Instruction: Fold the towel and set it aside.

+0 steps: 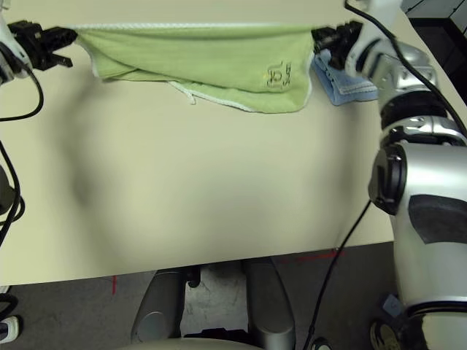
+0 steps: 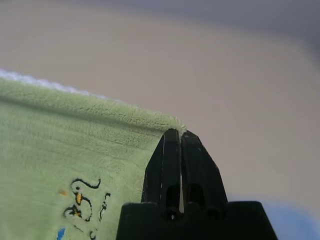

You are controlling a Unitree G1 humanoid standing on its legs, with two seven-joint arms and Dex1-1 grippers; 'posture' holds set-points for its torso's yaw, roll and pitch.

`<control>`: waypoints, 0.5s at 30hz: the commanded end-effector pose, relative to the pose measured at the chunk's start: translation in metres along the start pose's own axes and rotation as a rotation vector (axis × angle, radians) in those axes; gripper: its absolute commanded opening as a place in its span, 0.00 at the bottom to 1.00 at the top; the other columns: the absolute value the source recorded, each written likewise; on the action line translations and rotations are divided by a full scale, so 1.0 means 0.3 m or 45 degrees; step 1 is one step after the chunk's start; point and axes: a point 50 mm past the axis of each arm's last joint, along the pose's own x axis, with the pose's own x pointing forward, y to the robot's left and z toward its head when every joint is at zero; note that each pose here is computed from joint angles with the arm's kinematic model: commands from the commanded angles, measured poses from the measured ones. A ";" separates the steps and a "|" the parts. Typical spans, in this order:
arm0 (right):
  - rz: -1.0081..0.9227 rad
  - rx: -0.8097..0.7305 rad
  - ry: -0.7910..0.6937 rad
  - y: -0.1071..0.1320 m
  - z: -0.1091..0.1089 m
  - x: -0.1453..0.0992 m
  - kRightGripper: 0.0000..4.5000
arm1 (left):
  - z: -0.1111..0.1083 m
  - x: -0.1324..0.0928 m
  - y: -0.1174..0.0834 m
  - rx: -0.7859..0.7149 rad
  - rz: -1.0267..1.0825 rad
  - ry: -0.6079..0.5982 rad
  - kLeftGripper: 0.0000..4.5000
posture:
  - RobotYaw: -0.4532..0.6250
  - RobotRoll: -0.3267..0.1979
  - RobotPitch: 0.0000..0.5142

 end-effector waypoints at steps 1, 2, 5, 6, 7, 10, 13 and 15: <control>-0.149 0.121 -0.323 -0.080 0.112 -0.028 0.00 | 0.131 -0.039 0.090 -0.115 0.218 -0.343 0.01 | 0.44 0.62 0.72; -0.102 0.131 -0.347 -0.074 0.116 -0.028 0.00 | 0.133 -0.042 0.090 -0.118 0.190 -0.359 0.01 | 0.44 0.62 0.72; 0.068 0.105 -0.245 -0.051 0.048 -0.039 0.00 | 0.032 -0.065 0.101 -0.042 0.050 -0.144 0.01 | 0.43 0.62 0.74; 0.126 0.104 -0.194 -0.043 0.018 -0.045 0.00 | -0.009 -0.081 0.110 -0.021 0.002 -0.047 0.01 | 0.42 0.62 0.73; 0.205 0.071 -0.103 -0.031 -0.026 -0.055 0.00 | -0.051 -0.104 0.127 0.033 -0.017 0.058 0.01 | 0.42 0.62 0.73; 0.406 0.019 0.120 -0.009 -0.143 -0.100 0.00 | -0.143 -0.185 0.179 0.174 -0.099 0.376 0.01 | 0.41 0.62 0.74; 0.526 -0.007 0.252 -0.002 -0.216 -0.143 0.00 | -0.171 -0.235 0.214 0.177 -0.098 0.531 0.01 | 0.41 0.62 0.73; 0.598 -0.049 0.362 -0.007 -0.266 -0.181 0.00 | -0.187 -0.261 0.211 0.182 -0.195 0.651 0.01 | 0.41 0.62 0.73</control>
